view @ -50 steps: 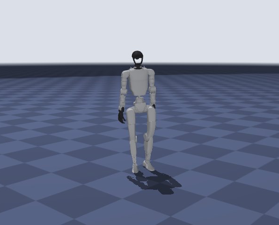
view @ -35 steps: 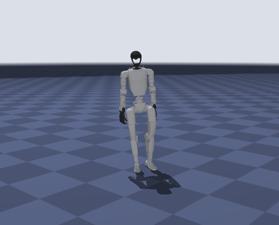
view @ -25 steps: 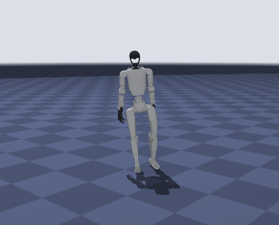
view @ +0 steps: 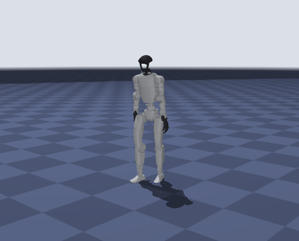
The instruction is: Upper body actions
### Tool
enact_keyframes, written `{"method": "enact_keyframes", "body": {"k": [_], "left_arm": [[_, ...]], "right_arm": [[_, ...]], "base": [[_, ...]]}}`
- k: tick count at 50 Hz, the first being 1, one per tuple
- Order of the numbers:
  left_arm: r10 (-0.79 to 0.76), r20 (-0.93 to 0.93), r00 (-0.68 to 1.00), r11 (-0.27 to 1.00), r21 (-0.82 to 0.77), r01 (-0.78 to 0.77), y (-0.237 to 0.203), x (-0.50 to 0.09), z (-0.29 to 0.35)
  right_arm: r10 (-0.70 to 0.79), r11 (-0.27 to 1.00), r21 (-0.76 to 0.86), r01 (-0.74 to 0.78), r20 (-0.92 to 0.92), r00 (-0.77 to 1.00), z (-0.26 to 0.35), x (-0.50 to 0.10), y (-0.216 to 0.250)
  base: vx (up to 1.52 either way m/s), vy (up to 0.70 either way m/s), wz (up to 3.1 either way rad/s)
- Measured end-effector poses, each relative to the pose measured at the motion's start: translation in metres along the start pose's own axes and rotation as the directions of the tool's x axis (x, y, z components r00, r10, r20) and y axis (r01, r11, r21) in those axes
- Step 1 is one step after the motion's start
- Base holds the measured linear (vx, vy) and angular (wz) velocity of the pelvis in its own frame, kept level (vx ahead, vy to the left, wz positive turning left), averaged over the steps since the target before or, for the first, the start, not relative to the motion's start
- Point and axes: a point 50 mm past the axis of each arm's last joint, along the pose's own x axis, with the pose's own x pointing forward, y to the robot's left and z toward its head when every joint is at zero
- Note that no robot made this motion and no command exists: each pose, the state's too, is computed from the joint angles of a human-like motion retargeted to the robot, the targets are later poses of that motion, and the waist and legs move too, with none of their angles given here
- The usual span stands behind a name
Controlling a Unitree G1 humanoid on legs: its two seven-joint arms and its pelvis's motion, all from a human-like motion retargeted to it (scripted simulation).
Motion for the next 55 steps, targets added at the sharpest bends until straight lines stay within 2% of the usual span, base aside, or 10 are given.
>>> {"method": "enact_keyframes", "body": {"k": [7,15,25,32,36,40,44,50,55], "left_arm": [[-0.063,-0.039,0.997,0.996,0.060,0.066,-0.011,0.000,-0.011],[-0.054,-0.009,0.998,0.989,0.140,0.055,-0.020,-0.002,-0.003],[-0.054,0.091,0.994,0.983,0.177,0.037,-0.027,-0.008,0.031],[-0.069,0.068,0.995,0.964,0.262,0.049,-0.035,-0.009,0.029],[-0.088,0.035,0.996,0.972,0.220,0.078,-0.042,-0.007,0.012],[-0.090,-0.020,0.996,0.984,0.152,0.092,-0.038,-0.003,-0.012],[-0.053,-0.077,0.996,0.991,0.118,0.062,-0.024,-0.001,-0.026],[-0.025,-0.145,0.989,0.995,0.091,0.038,-0.014,0.000,-0.042],[-0.041,-0.145,0.989,0.997,0.054,0.049,-0.020,-0.001,-0.042]], "right_arm": [[-0.012,1.000,0.026,0.010,0.068,0.998,0.025,-0.002,-0.012],[-0.010,0.993,0.120,-0.006,0.127,0.992,0.048,-0.006,-0.017],[0.048,0.959,0.279,-0.045,-0.002,0.999,0.023,-0.003,0.001],[0.135,0.933,0.354,-0.060,-0.192,0.972,-0.035,-0.003,0.026],[0.145,0.924,0.379,-0.050,-0.227,0.963,-0.045,-0.004,0.032],[0.112,0.938,0.344,-0.041,-0.190,0.975,-0.030,-0.002,0.022],[0.067,0.962,0.267,-0.054,-0.040,0.997,0.018,-0.002,0.003],[0.002,0.999,0.043,-0.012,0.228,0.974,0.103,-0.019,-0.022],[-0.012,0.989,-0.132,0.062,0.351,0.936,0.140,-0.033,-0.026]], "base": [[0.01,-0.11,-2.74],[0.18,-0.19,-3.00],[0.34,-0.08,-1.73],[0.52,0.01,-0.29],[0.53,-0.01,-0.88],[0.52,0.02,-1.43],[0.34,0.05,-2.30],[0.23,0.08,-2.22],[0.18,0.18,-1.90]]}}
